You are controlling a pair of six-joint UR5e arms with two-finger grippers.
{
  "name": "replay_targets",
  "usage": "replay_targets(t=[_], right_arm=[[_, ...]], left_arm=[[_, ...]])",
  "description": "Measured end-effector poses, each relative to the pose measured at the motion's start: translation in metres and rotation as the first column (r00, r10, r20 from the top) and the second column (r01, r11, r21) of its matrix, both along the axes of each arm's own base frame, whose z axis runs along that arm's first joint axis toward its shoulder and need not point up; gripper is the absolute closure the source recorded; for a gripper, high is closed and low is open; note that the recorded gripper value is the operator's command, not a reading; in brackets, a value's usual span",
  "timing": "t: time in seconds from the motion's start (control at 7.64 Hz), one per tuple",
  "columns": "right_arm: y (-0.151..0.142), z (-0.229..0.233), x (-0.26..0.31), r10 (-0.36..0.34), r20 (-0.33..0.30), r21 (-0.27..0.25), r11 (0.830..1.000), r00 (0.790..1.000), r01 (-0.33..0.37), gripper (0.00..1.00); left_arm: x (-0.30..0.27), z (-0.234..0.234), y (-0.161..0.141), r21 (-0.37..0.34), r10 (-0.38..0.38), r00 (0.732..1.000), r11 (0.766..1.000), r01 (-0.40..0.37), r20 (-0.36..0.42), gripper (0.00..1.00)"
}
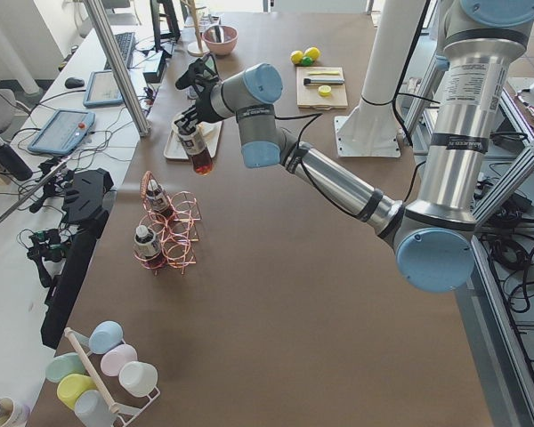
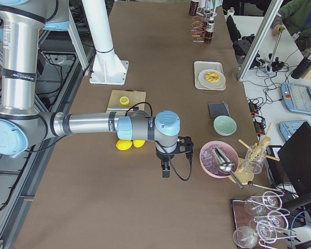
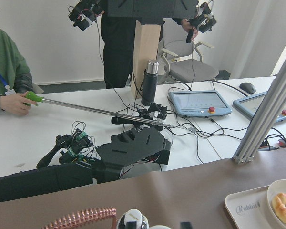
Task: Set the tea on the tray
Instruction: 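Lift the dark tea bottle up out of the rack with the left gripper, then carry the bottle with the left gripper toward the middle of the table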
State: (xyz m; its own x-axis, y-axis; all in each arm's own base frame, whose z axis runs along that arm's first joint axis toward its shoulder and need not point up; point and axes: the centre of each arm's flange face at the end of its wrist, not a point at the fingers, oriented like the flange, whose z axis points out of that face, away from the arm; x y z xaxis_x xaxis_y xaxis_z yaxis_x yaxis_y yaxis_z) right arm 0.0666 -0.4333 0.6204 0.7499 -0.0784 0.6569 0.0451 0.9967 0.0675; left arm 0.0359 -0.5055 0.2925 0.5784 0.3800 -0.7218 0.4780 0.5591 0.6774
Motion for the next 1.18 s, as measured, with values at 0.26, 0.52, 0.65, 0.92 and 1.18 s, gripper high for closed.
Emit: replay_targets(t=[0.26,0.52,0.65,0.92,1.18], right_arm=[[0.0,-0.001,0.0,0.0,0.0,0.002,1.0,1.0,0.0,0.0],[0.0,0.0,0.0,0.0,0.0,-0.001,1.0,1.0,0.0,0.0],[-0.001,0.001,0.0,0.0,0.0,-0.002,1.0,1.0,0.0,0.0],[0.0,0.002,0.0,0.0,0.0,-0.005,1.0,1.0,0.0,0.0],[0.0,0.003,0.0,0.0,0.001,-0.008,1.0,1.0,0.0,0.0]], left_arm=[[0.065,-0.055,0.013,0.128,0.101,0.995,0.987,-0.098,-0.014,1.0],[0.197,-0.096,0.035,0.206,0.126,0.992,0.971,-0.12,-0.016,1.0],[0.271,-0.119,0.057,0.208,0.132,0.991,0.969,-0.132,0.011,1.0],[0.362,-0.156,0.1,0.166,0.15,0.984,0.972,-0.164,0.094,1.0],[0.424,-0.161,0.132,0.152,0.134,0.979,0.976,-0.158,0.157,1.0]])
